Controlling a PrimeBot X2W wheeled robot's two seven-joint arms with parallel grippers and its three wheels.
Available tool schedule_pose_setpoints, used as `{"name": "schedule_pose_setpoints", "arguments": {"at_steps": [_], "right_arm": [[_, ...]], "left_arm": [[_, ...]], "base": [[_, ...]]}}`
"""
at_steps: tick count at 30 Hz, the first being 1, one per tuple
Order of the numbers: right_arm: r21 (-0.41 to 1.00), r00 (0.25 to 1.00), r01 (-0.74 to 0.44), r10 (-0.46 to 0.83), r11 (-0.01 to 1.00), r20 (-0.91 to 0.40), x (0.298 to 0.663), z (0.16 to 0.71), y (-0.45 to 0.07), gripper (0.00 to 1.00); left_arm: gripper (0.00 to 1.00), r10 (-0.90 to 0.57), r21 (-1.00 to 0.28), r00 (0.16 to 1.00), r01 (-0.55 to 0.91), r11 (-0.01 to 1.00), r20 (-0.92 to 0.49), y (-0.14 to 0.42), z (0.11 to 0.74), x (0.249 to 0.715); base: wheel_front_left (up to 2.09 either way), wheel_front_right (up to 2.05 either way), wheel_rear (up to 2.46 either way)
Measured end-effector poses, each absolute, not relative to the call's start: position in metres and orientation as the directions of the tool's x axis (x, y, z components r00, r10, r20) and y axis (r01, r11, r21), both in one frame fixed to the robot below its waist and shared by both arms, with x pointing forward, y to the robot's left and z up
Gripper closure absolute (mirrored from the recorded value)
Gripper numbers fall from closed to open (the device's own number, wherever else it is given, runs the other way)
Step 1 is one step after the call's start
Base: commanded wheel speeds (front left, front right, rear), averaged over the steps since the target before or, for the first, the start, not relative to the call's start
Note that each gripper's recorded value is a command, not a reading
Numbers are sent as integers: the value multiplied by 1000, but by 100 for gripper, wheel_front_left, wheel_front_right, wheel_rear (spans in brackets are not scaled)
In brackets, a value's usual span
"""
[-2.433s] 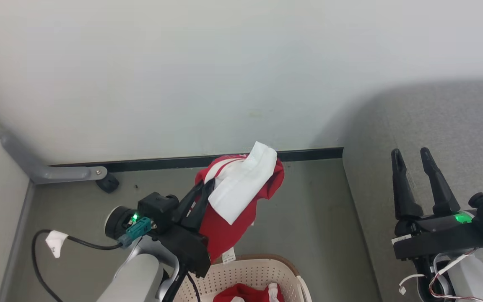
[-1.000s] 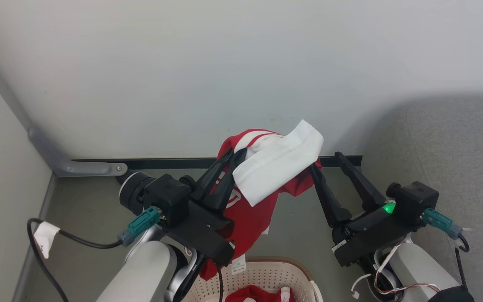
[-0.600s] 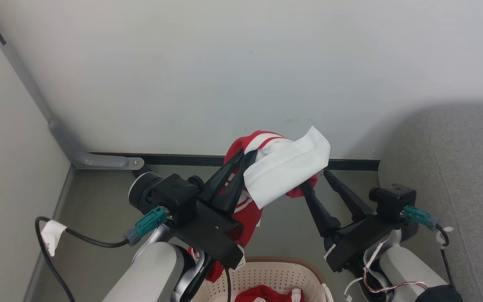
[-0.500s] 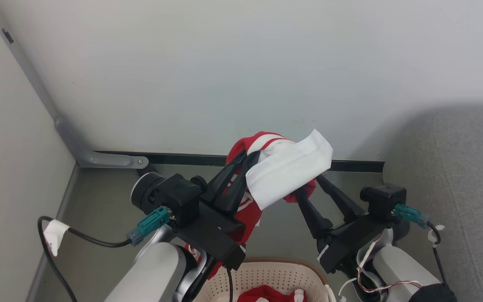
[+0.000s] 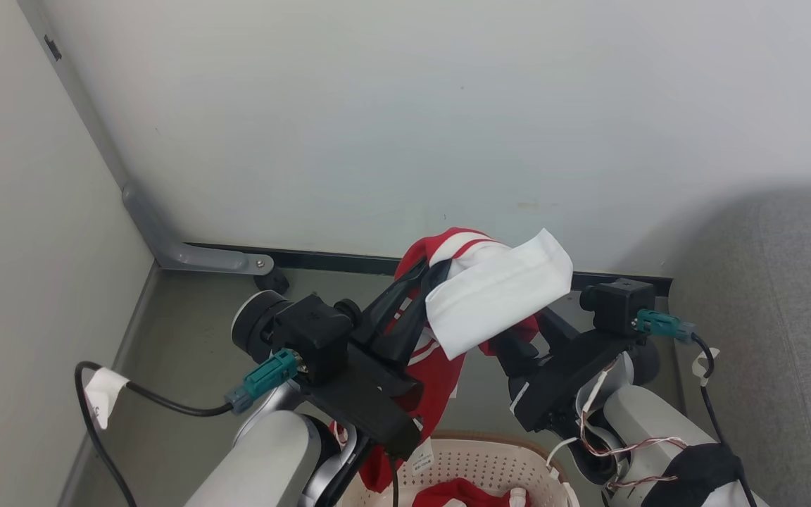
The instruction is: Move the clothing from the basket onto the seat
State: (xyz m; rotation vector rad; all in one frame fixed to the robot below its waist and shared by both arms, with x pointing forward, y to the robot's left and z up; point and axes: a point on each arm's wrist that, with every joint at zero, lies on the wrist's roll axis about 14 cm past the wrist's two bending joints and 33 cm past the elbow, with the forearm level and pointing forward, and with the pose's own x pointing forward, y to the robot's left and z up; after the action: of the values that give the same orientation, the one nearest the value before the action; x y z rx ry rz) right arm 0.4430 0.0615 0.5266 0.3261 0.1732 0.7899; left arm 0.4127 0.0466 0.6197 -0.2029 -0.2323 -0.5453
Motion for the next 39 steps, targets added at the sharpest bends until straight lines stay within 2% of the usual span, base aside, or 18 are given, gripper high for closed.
{"name": "schedule_pose_setpoints", "arguments": {"at_steps": [6,20,21,22,24,25,26,27,39], "right_arm": [[365,686,-670,727,647,-31,443,528,67,100],[377,767,-620,633,688,106,463,560,32,100],[375,774,-614,623,694,115,464,562,27,100],[377,781,-607,613,700,119,466,564,22,100],[374,792,-596,597,711,127,467,568,14,100],[372,796,-593,590,714,134,468,570,11,100],[370,799,-590,585,718,139,468,571,9,100],[368,802,-586,580,722,142,468,572,6,100],[363,868,-497,455,788,200,473,595,-54,100]], "left_arm": [[100,-481,-135,836,526,840,264,50,619,413],[98,-483,-165,852,515,841,201,52,592,407],[88,-487,-167,850,519,838,200,50,591,406],[88,-493,-169,848,524,835,196,48,590,405],[69,-504,-170,842,535,828,193,43,588,403],[51,-509,-170,839,539,825,193,41,588,402],[3,-514,-171,836,545,821,193,39,588,401],[0,-520,-173,833,550,817,191,37,587,400],[0,-582,-177,795,606,776,171,14,578,387]], "base": [[0,0,0],[0,0,0],[0,0,0],[0,0,0],[0,0,0],[0,0,0],[0,0,0],[0,0,0],[0,0,0]]}}
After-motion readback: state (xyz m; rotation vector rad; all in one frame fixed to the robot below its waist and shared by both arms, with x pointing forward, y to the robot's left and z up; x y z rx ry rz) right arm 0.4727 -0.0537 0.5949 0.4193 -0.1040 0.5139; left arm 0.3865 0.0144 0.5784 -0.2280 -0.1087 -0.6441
